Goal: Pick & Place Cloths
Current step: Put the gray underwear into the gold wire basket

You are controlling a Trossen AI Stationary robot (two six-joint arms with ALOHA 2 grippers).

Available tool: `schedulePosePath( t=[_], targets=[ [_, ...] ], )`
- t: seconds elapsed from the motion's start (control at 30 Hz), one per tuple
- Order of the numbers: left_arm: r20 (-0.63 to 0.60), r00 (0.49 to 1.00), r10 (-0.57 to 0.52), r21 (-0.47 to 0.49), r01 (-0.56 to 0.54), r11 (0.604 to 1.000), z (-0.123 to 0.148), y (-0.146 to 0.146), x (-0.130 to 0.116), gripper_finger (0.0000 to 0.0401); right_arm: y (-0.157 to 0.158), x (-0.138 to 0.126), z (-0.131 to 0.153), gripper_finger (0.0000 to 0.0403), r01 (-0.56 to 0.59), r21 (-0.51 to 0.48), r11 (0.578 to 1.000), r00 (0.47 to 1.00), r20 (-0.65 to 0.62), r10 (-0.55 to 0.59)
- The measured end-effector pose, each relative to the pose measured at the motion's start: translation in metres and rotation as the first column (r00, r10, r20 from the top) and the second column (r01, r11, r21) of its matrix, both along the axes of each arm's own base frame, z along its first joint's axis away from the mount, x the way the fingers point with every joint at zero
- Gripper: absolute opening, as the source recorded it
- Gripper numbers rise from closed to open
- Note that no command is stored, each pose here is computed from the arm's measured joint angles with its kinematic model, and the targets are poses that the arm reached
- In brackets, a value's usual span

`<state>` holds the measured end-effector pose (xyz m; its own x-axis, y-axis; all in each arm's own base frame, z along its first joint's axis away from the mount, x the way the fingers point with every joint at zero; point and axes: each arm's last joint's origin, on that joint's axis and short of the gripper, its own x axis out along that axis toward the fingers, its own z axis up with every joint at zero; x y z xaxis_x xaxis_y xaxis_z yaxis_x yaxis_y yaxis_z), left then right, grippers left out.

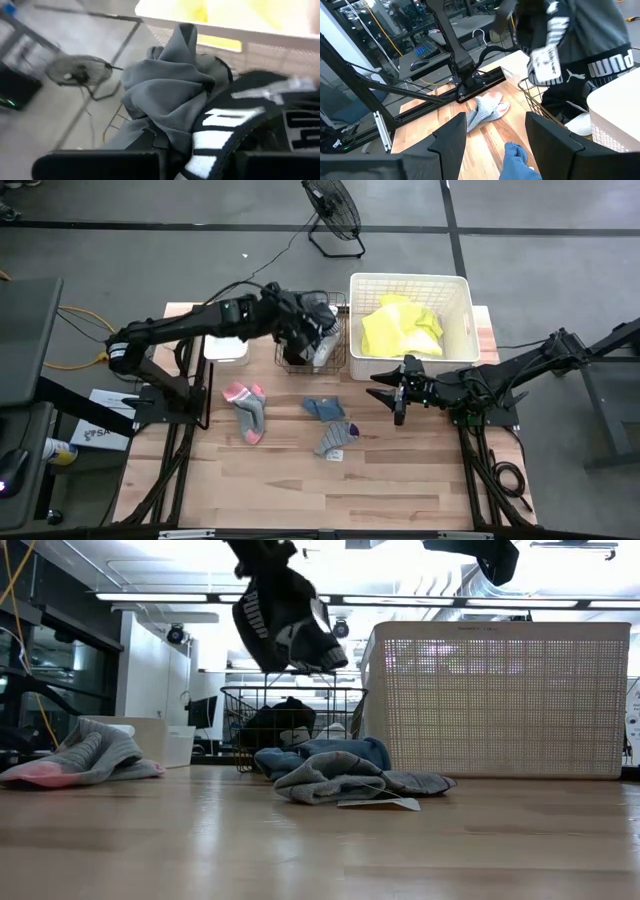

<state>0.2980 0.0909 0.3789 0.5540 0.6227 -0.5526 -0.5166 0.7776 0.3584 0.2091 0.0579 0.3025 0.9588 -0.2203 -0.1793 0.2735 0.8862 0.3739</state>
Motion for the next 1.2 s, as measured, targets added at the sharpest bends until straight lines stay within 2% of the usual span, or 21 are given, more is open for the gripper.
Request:
schedulePosePath(
  t=[0.07, 0.4, 0.67, 0.8, 0.97, 1.2],
  targets=[
    [0.008, 0.999, 0.035, -0.047, -0.035, 0.998, -0.004, 0.011, -0.002, 0.0020, 0.000, 0.000, 0.000, 0.0196, 0.000, 0.000, 1.000, 1.000, 0.000, 0.000],
    [-0.089, 0.987, 0.137, -0.104, -0.146, 0.984, -0.040, 0.054, 0.014, 0.0020, 0.000, 0.000, 0.000, 0.0196, 0.000, 0.001, 1.000, 1.000, 0.000, 0.000],
    [-0.137, 0.991, 0.011, -0.109, -0.026, 0.994, -0.071, 0.066, 0.042, 0.0020, 0.000, 0.000, 0.000, 0.0196, 0.002, 0.013, 1.000, 1.000, 0.003, -0.002],
    [-0.190, 0.982, -0.007, -0.136, -0.019, 0.990, -0.088, 0.077, 0.047, 0.0020, 0.000, 0.000, 0.000, 0.0196, 0.002, 0.015, 1.000, 1.000, 0.004, -0.002],
    [-0.236, 0.967, -0.094, -0.179, 0.051, 0.983, -0.106, 0.091, 0.050, 0.0020, 0.000, 0.000, 0.000, 0.0196, 0.004, 0.025, 1.000, 1.000, 0.005, -0.004],
    [-0.249, 0.952, -0.179, -0.279, 0.107, 0.954, -0.130, 0.108, 0.053, 0.0020, 0.000, 0.000, 0.000, 0.0196, 0.007, 0.040, 0.999, 1.000, 0.008, -0.007]
  ],
)
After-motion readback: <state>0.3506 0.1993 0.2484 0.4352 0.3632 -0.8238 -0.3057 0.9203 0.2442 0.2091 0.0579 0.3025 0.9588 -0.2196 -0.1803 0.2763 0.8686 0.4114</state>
